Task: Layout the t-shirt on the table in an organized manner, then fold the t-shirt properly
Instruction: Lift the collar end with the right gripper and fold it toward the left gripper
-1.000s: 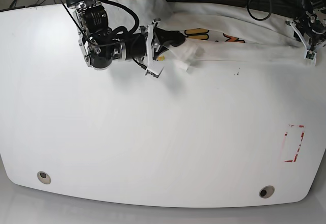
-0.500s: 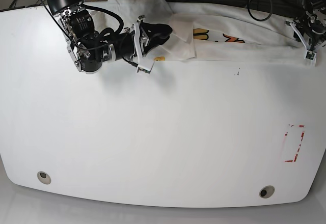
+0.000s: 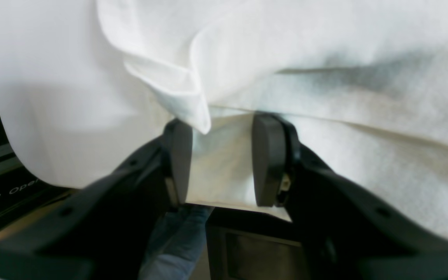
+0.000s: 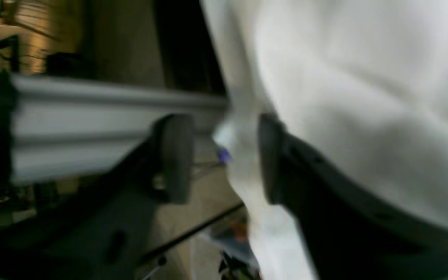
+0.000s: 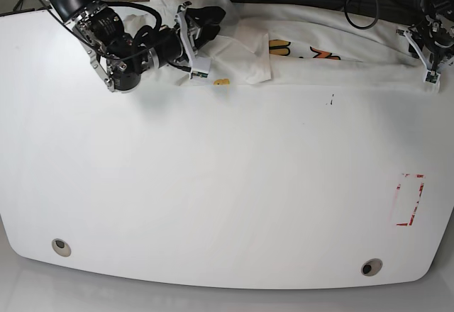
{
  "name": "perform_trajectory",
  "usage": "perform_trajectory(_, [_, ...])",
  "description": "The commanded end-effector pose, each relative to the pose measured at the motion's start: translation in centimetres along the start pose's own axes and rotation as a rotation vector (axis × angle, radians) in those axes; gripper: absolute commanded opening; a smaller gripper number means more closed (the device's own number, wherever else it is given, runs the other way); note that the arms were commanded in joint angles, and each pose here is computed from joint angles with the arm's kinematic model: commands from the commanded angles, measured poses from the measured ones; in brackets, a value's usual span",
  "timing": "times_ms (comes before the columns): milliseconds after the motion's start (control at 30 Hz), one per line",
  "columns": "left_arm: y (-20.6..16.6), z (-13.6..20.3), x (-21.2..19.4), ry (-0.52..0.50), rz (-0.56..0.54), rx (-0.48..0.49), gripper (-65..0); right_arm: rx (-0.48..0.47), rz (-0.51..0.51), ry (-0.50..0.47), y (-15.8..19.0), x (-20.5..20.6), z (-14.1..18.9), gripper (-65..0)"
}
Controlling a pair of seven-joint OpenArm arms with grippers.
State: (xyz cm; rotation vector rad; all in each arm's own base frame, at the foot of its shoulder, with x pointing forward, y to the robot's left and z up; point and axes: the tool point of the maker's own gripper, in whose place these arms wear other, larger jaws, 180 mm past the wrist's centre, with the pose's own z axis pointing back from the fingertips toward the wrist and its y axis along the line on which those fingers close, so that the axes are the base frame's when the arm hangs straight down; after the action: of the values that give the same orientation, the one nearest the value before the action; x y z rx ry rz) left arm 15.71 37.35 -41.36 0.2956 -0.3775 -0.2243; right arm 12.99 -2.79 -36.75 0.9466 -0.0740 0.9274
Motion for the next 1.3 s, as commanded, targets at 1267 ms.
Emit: perform_trajectory(1267, [-0.5,0.0,0.4,-0.025,-0.013,-0.019,-40.9,-0.166,-0.028,-0.335,-3.1,6.7,2.1,-25.6])
